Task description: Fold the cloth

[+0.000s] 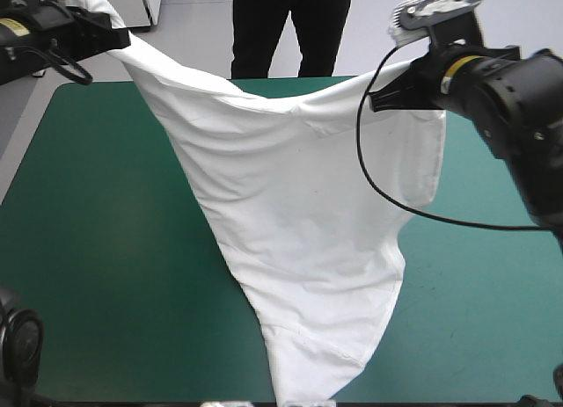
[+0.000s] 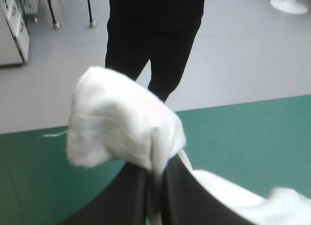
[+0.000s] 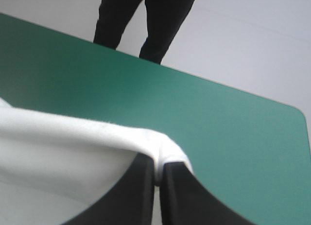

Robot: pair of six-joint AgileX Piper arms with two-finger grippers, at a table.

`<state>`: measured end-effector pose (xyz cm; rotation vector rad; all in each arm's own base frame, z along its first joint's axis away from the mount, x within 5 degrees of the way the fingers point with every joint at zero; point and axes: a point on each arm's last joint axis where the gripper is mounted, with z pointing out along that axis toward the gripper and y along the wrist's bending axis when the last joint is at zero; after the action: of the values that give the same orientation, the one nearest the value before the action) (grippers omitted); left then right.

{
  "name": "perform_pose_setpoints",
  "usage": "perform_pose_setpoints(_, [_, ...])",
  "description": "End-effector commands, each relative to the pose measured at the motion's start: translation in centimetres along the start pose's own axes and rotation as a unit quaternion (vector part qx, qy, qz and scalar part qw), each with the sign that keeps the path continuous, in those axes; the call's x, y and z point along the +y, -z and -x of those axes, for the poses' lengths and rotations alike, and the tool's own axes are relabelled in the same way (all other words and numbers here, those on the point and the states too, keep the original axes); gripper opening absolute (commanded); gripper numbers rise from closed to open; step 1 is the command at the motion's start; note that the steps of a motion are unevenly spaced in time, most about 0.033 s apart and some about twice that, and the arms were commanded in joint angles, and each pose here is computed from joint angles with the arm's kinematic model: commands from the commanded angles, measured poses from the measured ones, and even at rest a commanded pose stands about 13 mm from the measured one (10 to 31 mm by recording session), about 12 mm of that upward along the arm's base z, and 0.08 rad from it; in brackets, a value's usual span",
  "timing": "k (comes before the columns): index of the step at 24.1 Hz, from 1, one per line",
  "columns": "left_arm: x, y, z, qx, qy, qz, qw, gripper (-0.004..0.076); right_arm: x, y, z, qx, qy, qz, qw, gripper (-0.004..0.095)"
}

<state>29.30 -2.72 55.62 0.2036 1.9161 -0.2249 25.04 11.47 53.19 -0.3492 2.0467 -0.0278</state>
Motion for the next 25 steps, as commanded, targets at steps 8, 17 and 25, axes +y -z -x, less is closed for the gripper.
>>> perform_pose_setpoints(8, [2.2, -9.2, -2.5, 0.056, 0.023, 0.001, 0.998, -0.0009, -2.7, -13.4, -2.6, 0.095, -0.104, 0.063, 0.988, -0.0017])
perform_pose_setpoints(17, [4.7, -18.9, -9.0, 0.188, 0.042, 0.011, 0.981, -0.0009, -4.5, -22.8, -6.4, 0.148, -0.134, 0.054, 0.978, -0.0017])
perform_pose_setpoints(25, [6.0, -23.3, -12.6, 0.228, 0.045, 0.032, 0.972, -0.0009, -7.5, -28.4, -9.3, 0.14, -0.153, 0.015, 0.978, -0.0017])
